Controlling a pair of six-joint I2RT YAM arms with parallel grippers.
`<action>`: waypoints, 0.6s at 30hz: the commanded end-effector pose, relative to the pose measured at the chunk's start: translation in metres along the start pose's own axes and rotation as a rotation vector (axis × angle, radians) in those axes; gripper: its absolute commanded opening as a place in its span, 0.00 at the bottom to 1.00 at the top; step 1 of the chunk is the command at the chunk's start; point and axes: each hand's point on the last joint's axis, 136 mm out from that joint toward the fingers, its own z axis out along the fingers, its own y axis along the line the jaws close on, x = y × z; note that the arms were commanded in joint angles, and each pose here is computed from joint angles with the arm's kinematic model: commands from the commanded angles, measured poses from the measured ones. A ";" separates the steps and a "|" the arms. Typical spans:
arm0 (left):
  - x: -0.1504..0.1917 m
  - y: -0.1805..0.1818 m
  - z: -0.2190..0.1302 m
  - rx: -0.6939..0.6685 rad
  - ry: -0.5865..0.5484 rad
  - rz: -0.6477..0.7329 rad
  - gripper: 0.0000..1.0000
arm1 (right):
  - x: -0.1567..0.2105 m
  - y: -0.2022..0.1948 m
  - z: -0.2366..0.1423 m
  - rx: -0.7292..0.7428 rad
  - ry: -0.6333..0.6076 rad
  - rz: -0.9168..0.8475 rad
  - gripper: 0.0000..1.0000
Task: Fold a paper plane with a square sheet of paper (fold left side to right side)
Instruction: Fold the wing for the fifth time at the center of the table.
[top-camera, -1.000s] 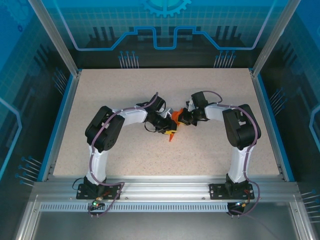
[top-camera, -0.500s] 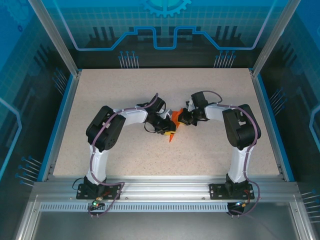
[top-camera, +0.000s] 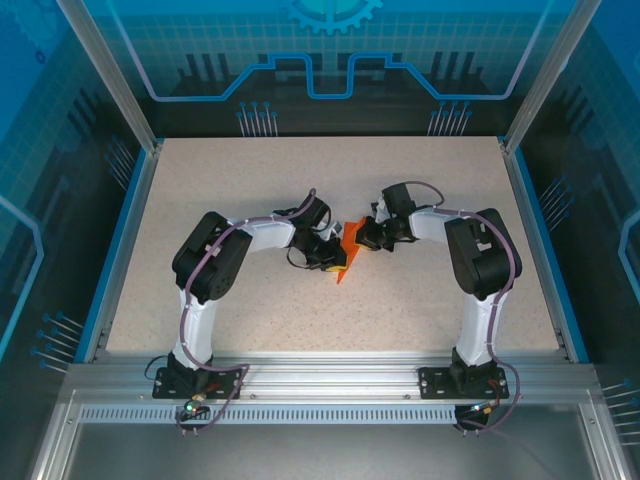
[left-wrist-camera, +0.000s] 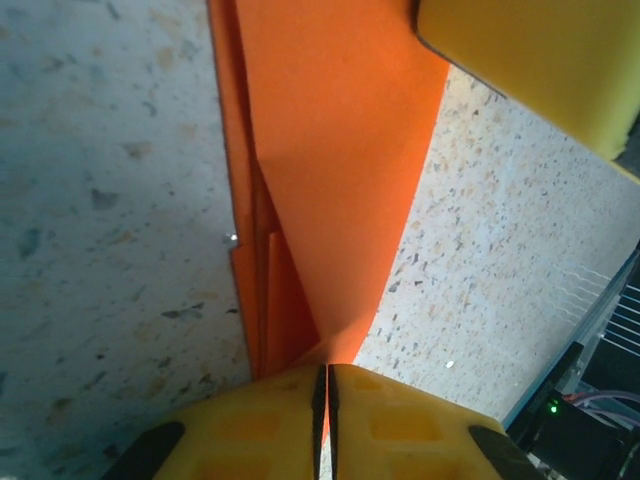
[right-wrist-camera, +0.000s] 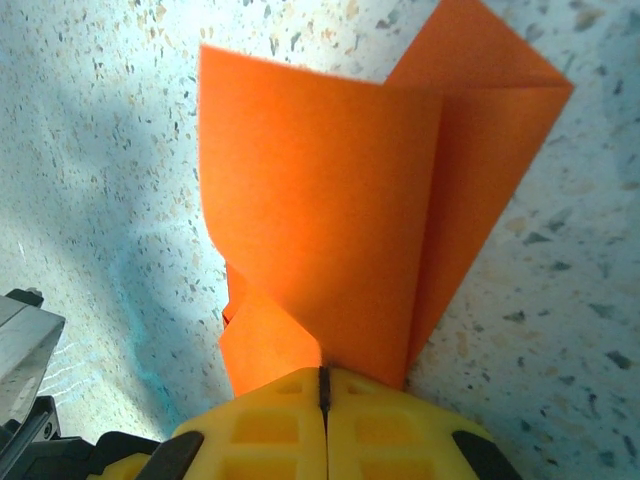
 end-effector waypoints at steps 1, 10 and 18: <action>0.014 0.033 0.006 -0.098 0.030 -0.045 0.08 | 0.020 -0.014 0.004 0.058 0.046 0.003 0.06; 0.019 0.040 0.008 -0.095 0.023 -0.039 0.00 | -0.002 0.044 -0.045 -0.143 -0.115 -0.150 0.05; 0.019 0.038 0.007 -0.087 0.015 -0.022 0.00 | 0.033 0.043 -0.034 -0.211 -0.063 -0.176 0.05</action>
